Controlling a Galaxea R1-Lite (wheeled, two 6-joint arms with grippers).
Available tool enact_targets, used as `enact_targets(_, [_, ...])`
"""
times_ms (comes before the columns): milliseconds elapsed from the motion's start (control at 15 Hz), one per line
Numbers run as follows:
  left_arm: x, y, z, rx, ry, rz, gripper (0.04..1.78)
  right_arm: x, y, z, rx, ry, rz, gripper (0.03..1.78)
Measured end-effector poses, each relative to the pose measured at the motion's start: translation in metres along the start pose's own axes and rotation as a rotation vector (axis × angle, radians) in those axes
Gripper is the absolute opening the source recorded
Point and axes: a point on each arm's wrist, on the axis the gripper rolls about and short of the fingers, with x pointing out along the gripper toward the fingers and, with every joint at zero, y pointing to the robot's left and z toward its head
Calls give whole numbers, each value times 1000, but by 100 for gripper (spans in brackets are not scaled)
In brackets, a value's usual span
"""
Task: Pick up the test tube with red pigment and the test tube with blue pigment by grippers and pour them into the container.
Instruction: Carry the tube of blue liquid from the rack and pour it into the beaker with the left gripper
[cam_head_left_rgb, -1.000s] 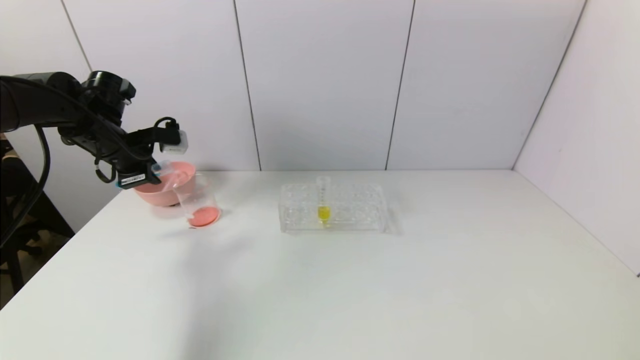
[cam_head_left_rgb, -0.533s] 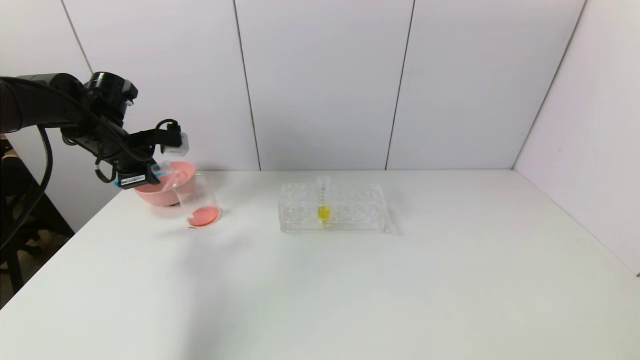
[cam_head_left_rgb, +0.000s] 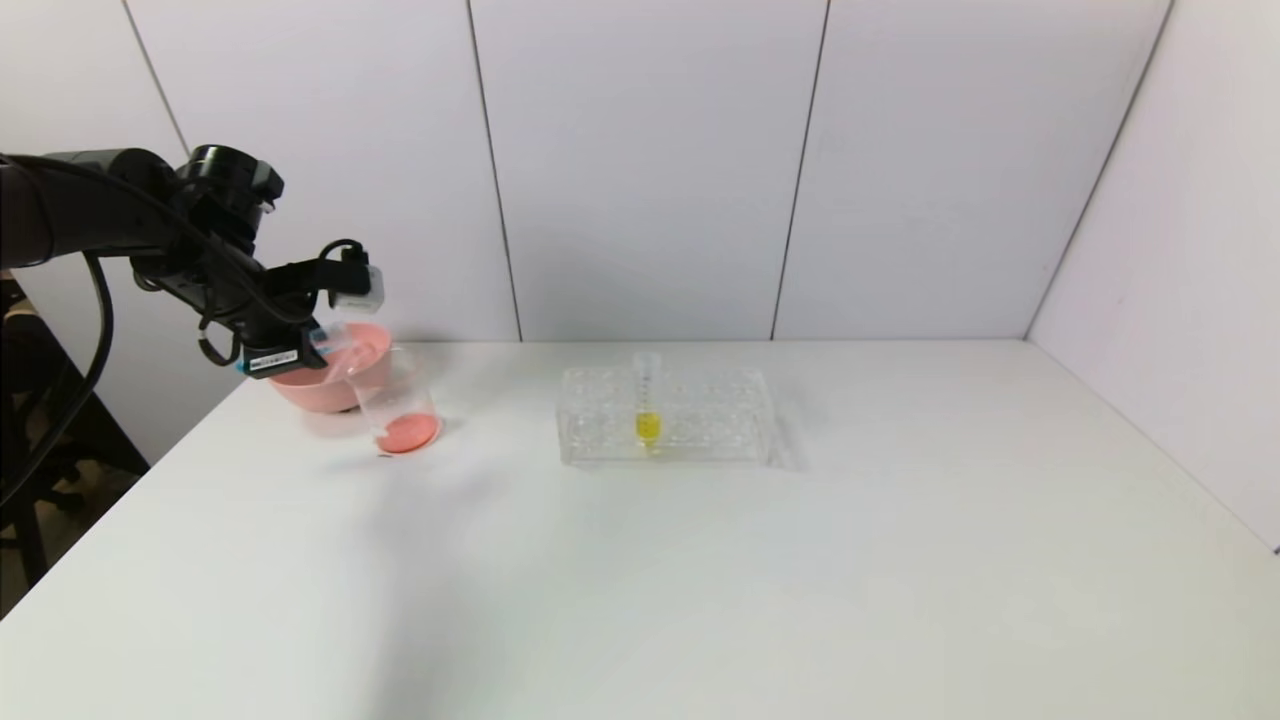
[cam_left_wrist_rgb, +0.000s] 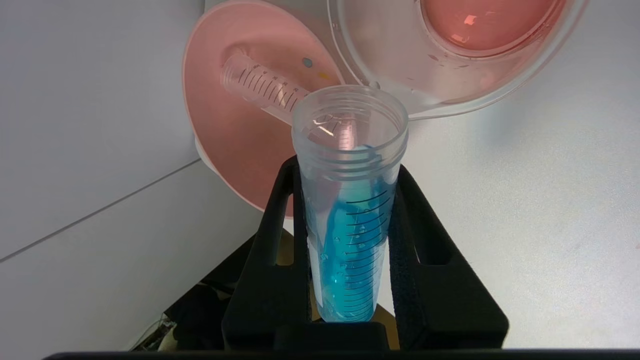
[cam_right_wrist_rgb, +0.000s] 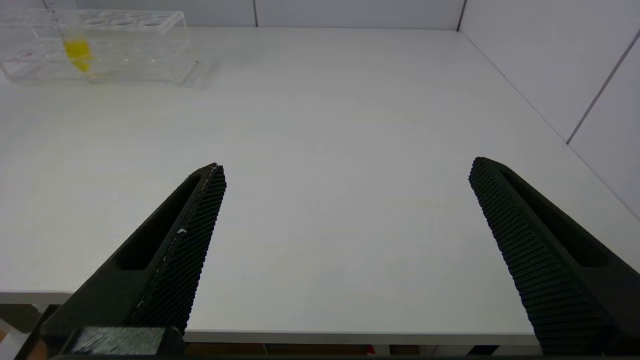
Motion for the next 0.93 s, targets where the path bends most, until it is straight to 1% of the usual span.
enact_targets(667, [1, 0, 5, 9, -8, 9, 46, 0, 0, 0, 0, 0, 0, 177])
enact_targets(933, [1, -1, 6, 15, 25, 19, 46, 0, 0, 0, 0, 0, 0, 177])
